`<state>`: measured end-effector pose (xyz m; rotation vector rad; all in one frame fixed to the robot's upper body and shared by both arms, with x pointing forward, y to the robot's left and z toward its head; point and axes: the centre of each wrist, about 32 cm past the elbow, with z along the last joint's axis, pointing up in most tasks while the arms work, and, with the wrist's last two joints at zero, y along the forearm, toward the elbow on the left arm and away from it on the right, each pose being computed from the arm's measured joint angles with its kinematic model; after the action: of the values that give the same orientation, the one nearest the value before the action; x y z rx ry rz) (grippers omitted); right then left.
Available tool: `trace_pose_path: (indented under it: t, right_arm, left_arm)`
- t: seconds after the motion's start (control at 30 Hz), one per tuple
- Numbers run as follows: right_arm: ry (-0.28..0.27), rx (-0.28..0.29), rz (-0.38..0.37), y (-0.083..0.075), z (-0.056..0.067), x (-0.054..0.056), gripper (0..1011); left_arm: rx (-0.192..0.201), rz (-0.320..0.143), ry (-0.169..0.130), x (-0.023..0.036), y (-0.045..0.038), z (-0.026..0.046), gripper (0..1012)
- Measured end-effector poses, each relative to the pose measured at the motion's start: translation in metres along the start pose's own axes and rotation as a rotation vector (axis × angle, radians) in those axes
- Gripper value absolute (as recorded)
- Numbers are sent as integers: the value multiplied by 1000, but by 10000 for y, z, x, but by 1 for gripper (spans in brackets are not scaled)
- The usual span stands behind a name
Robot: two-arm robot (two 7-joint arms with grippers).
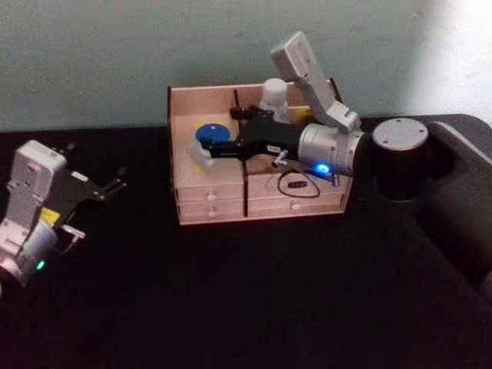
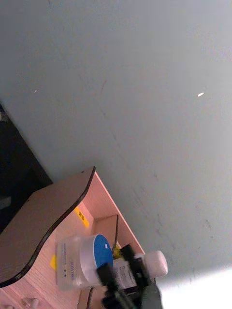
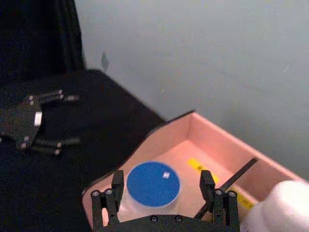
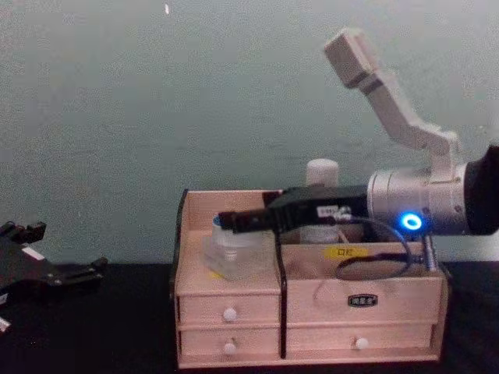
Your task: Pick up the facial cleanser and watermelon frost from the table and place them into the tiered storage box.
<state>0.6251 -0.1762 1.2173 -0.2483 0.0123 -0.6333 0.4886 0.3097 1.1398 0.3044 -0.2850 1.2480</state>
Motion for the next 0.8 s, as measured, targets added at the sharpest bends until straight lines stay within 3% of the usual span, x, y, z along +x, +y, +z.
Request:
trace_pose_path:
  t: [0.27, 0.4, 0.7, 0.73, 0.8]
  right_arm:
    - [2, 97, -39, -248, 68, -70, 1002]
    - [17, 121, -49, -586, -21, -122, 1002]
    - [47, 62, -67, -1348, -338, -211, 1003]
    - [47, 62, -67, -1348, -338, -211, 1002]
    - [50, 47, -103, -1509, -386, -229, 1002]
  left_arm:
    - [0, 0, 0, 0, 0, 0, 1001]
    - [0, 0, 0, 0, 0, 0, 1001]
    - [0, 0, 0, 0, 0, 0, 1001]
    - [0, 0, 0, 0, 0, 0, 1001]
    - [0, 0, 0, 0, 0, 0, 1001]
